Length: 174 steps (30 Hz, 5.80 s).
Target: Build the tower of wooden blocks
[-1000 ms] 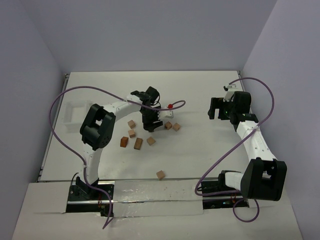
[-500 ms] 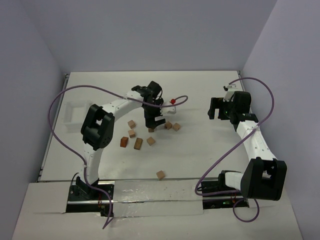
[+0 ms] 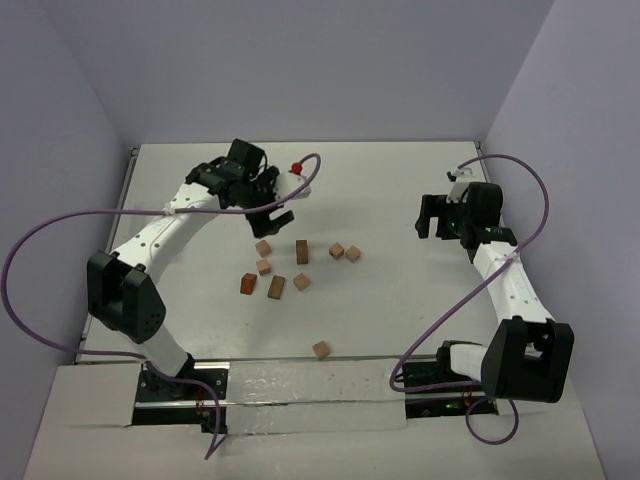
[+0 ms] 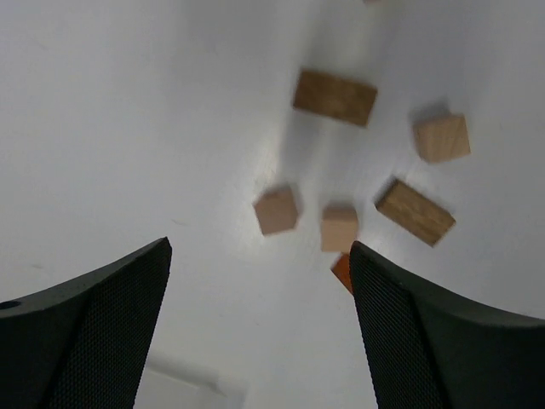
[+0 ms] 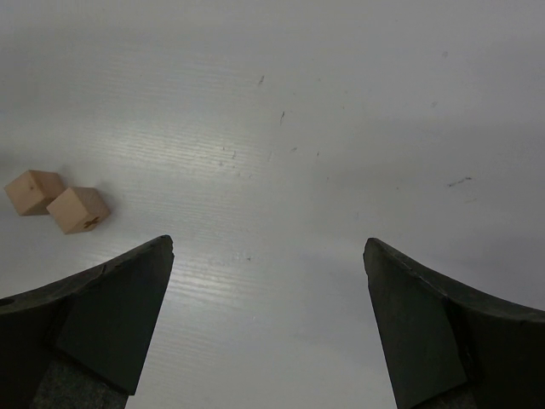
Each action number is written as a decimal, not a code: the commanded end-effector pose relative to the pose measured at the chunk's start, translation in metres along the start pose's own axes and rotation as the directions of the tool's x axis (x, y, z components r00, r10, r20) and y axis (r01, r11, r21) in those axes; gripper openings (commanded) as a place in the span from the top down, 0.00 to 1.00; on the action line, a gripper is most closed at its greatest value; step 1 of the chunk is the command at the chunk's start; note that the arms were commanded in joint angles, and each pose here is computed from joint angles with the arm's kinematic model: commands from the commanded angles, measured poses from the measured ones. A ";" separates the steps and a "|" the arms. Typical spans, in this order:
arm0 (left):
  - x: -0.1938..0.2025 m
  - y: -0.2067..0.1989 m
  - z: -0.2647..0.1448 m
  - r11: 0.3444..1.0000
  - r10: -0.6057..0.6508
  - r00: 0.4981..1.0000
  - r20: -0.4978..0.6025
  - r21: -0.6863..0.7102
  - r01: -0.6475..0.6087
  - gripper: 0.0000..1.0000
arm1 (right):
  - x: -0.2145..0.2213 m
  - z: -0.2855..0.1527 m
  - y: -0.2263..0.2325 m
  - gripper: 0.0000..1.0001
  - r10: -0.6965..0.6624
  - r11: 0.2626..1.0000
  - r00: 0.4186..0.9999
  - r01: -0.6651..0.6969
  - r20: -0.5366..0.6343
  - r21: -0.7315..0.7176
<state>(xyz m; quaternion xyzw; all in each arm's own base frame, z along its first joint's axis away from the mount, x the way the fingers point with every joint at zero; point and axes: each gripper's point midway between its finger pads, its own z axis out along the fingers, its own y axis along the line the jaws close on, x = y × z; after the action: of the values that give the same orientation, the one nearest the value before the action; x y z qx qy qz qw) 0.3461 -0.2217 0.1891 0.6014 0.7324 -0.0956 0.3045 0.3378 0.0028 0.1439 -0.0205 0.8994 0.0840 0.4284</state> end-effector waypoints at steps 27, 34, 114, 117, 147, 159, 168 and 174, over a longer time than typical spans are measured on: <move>0.080 -0.017 0.051 0.992 -0.117 0.988 -0.097 0.037 0.121 0.26 | -0.018 -0.002 -0.002 0.00 -0.010 1.000 0.999 0.010 0.033 0.003; 0.087 -0.004 0.074 0.988 -0.135 0.984 -0.113 0.058 0.142 0.32 | -0.016 -0.001 -0.002 0.00 -0.009 1.000 1.000 0.009 0.027 0.005; 0.086 -0.026 0.072 0.954 -0.301 0.952 -0.048 -0.010 0.301 0.21 | -0.019 -0.004 -0.001 0.00 -0.011 1.000 0.999 0.011 0.037 0.001; 0.088 -0.027 0.084 0.946 -0.324 0.944 -0.070 -0.028 0.323 0.23 | -0.018 -0.003 -0.001 0.00 -0.011 1.000 0.999 0.011 0.035 0.003; 0.086 0.005 0.092 0.900 -0.425 0.900 -0.100 -0.154 0.408 0.83 | -0.020 -0.004 -0.002 0.00 -0.010 1.000 0.999 0.009 0.040 0.009; 0.026 0.035 0.053 0.470 -0.790 0.598 0.134 -0.493 0.732 1.00 | -0.019 -0.003 -0.003 0.00 -0.008 1.000 0.999 0.007 0.037 0.009; 0.024 -0.017 0.076 0.367 -0.913 0.407 0.039 -0.361 0.857 1.00 | -0.019 -0.003 -0.003 0.00 -0.007 1.000 0.999 0.007 0.035 0.012; 0.018 -0.025 0.082 0.371 -0.909 0.414 0.051 -0.359 0.857 1.00 | -0.018 -0.002 -0.003 0.00 -0.008 1.000 0.999 0.007 0.033 0.011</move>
<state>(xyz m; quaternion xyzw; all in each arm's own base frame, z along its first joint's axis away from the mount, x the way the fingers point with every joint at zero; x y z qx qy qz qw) 0.3557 -0.2425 0.1096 0.0745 0.9636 -0.0578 0.2502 0.3384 0.0025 0.1367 -0.0184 0.9044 0.0851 0.4177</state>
